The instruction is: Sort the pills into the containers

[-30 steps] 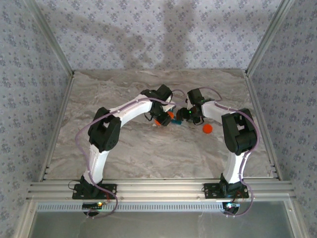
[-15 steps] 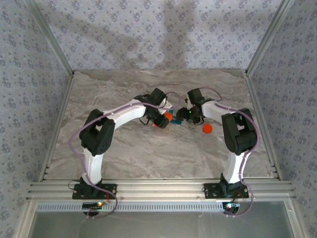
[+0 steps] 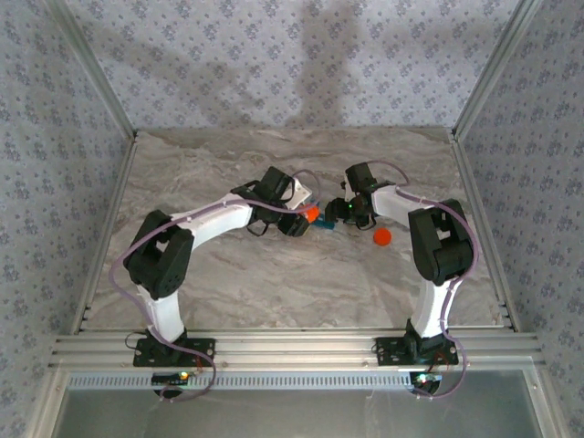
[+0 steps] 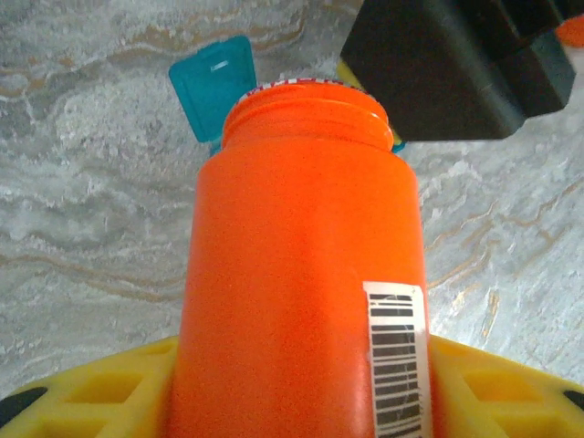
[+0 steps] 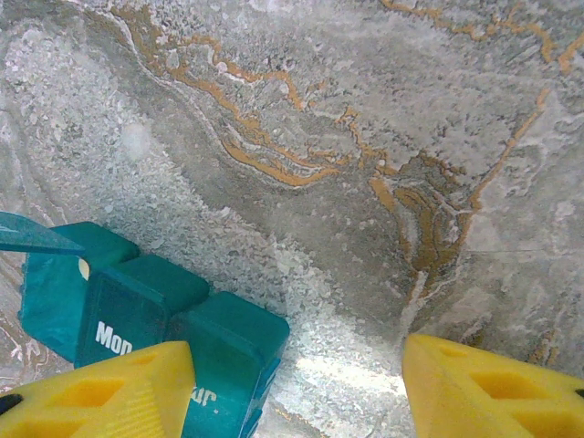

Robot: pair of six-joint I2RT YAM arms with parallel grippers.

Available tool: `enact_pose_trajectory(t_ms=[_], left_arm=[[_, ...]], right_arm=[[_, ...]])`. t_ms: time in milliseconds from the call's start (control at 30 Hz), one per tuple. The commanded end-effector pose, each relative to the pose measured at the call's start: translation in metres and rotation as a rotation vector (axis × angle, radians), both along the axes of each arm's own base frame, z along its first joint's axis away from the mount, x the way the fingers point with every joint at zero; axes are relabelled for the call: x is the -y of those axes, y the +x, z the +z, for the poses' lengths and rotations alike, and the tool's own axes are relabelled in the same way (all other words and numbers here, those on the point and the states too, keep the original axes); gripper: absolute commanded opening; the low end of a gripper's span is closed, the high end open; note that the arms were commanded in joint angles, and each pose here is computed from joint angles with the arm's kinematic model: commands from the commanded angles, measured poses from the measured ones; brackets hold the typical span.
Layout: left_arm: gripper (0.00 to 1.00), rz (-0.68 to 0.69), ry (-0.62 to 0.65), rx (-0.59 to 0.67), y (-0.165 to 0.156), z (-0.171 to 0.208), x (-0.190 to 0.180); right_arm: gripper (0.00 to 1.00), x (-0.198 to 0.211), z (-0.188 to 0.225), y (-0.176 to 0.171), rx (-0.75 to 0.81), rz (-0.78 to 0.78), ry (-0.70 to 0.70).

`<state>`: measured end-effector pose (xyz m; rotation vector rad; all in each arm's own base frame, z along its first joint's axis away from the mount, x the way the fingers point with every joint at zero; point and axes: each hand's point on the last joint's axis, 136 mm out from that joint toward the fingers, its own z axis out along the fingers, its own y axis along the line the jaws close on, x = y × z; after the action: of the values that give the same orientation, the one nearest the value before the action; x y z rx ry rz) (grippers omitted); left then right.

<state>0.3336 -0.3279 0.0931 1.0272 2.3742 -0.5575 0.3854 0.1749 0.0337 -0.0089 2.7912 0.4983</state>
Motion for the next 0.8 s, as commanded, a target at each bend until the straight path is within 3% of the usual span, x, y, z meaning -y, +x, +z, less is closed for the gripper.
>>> enact_pose_trajectory(t_ms=[0,233,767], left_arm=[[0.00,-0.011,-0.109,0.057,0.005,0.026,0.008],[0.00,-0.023,-0.212,0.122,0.004,0.042,0.009],[0.00,-0.007,-0.371,0.253,0.004,0.094,0.002]], right_arm=[[0.64,0.006,-0.013,-0.007,-0.056,-0.018,-0.027],[0.64,0.006,-0.005,-0.007,-0.046,-0.022,-0.022],[0.65,0.004,0.057,0.012,0.053,-0.033,-0.011]])
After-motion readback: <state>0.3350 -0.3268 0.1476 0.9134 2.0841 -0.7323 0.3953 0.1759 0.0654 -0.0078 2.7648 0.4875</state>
